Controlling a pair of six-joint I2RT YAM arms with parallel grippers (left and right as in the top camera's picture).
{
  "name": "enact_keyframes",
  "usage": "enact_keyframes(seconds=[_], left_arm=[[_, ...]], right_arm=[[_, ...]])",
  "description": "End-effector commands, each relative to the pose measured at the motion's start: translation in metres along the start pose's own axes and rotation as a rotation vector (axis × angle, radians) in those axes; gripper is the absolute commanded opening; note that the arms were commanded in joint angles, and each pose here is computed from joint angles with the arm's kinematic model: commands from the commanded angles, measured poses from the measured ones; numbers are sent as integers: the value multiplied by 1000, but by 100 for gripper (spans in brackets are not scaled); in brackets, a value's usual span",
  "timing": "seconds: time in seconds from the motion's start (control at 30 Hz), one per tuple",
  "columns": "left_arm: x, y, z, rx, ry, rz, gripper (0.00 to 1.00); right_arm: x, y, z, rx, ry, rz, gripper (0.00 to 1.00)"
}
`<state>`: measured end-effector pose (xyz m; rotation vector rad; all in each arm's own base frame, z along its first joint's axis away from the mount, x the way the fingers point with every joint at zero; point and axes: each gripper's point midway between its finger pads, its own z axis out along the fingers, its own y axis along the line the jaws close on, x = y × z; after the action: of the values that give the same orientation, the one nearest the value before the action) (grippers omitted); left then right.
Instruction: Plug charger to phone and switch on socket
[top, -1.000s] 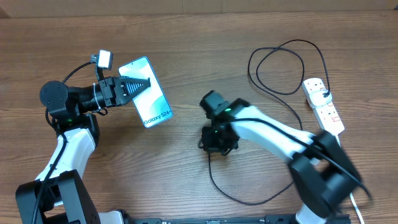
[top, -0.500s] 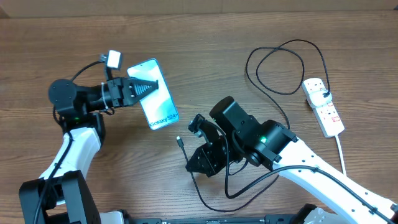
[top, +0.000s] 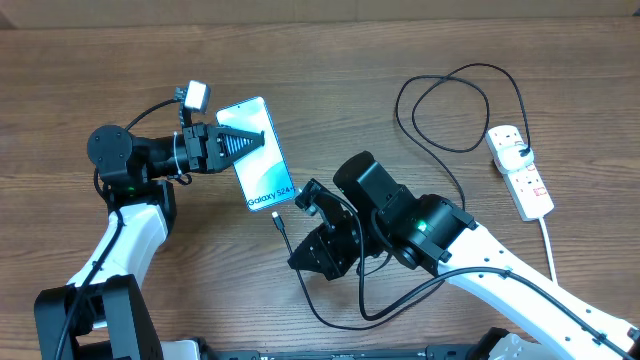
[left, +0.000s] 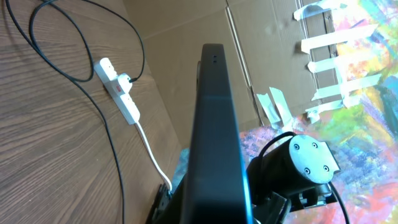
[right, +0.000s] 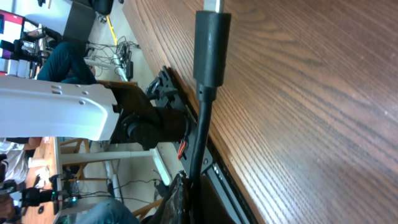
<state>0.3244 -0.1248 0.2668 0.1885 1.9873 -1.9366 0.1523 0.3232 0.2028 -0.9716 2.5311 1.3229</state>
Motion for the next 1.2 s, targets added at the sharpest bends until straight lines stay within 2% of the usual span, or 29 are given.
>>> enact_keyframes(seconds=[0.0,0.37,0.7,1.17], left_arm=[[-6,-8,1,0,-14,21,4],[-6,-8,1,0,-14,13,4],[-9,-8,1,-1,-30,13,4],[-12,-8,1,-2,-48,13,4]], right_arm=[[-3,2,0,-6,-12,-25,4],[-10,-7,-8,-1,-38,1,4],[-15,13,-11,-122,-47,-28,4],[-8,10,-11,-114,-20,16,4]])
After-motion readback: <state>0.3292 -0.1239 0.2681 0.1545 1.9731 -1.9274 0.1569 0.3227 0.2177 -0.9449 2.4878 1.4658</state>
